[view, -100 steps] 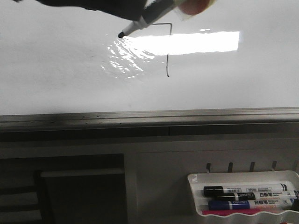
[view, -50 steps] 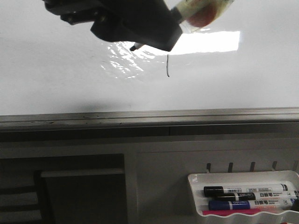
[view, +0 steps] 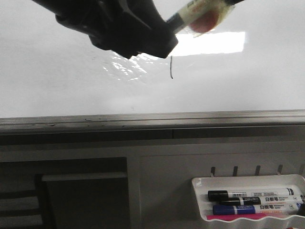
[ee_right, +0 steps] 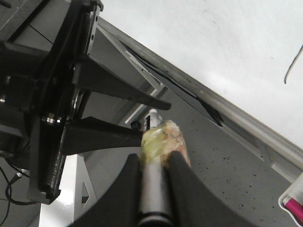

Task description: Write number 7 on whiteboard

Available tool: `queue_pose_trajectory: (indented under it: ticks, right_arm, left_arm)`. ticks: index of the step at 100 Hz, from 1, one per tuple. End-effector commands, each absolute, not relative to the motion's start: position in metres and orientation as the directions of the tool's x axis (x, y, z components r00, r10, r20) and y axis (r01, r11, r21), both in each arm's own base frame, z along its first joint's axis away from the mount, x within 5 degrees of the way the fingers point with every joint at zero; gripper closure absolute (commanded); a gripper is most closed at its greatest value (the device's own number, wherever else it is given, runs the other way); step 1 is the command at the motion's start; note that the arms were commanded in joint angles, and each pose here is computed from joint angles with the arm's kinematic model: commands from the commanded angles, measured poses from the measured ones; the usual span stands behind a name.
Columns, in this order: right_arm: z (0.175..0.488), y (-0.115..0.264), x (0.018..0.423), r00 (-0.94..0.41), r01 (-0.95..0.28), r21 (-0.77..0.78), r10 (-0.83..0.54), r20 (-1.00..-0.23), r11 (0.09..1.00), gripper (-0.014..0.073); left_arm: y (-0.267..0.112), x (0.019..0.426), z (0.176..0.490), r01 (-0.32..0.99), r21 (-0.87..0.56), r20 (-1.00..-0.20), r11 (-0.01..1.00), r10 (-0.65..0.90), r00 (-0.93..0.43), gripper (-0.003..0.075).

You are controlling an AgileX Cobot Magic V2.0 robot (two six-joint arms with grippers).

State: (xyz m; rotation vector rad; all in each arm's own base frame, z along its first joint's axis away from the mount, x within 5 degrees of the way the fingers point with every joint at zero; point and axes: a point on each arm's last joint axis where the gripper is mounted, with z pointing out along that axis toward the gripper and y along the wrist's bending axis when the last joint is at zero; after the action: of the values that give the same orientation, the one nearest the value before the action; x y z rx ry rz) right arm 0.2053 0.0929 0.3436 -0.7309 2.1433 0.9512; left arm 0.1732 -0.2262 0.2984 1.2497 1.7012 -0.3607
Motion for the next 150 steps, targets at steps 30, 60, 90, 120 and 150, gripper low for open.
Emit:
queue_pose_trajectory:
  ticks: [30, 60, 90, 120, 150]
  right_arm:
    - [0.361, 0.094, 0.204, -0.584, -0.719, 0.413, -0.163, -0.795, 0.559, 0.0657]
    - [0.361, 0.095, 0.202, -0.591, -0.722, 0.428, -0.163, -0.790, 0.544, 0.0319]
    - [0.359, 0.078, 0.202, -0.584, -0.702, 0.360, -0.208, -0.785, 0.615, 0.0106]
    - [0.368, 0.051, 0.197, -0.583, -0.619, 0.336, -0.129, -0.802, 0.710, 0.0106]
    - [0.368, 0.051, 0.197, -0.586, -0.615, 0.342, -0.123, -0.801, 0.710, 0.0106]
  left_arm:
    - [-0.229, 0.174, 0.324, 0.827, 0.310, -0.878, 0.469, 0.474, 0.060, 0.0740]
    - [-0.229, 0.174, 0.324, 0.831, 0.269, -0.892, 0.486, 0.452, 0.025, 0.0741]
    - [-0.196, 0.185, 0.338, 0.753, 0.065, -0.951, 0.654, 0.270, -0.152, 0.0741]
    - [-0.141, 0.197, 0.332, 0.476, -0.330, -0.918, 0.815, -0.160, -0.363, 0.0741]
    - [-0.144, 0.223, 0.303, 0.308, -0.411, -0.873, 0.858, -0.272, -0.405, 0.0741]
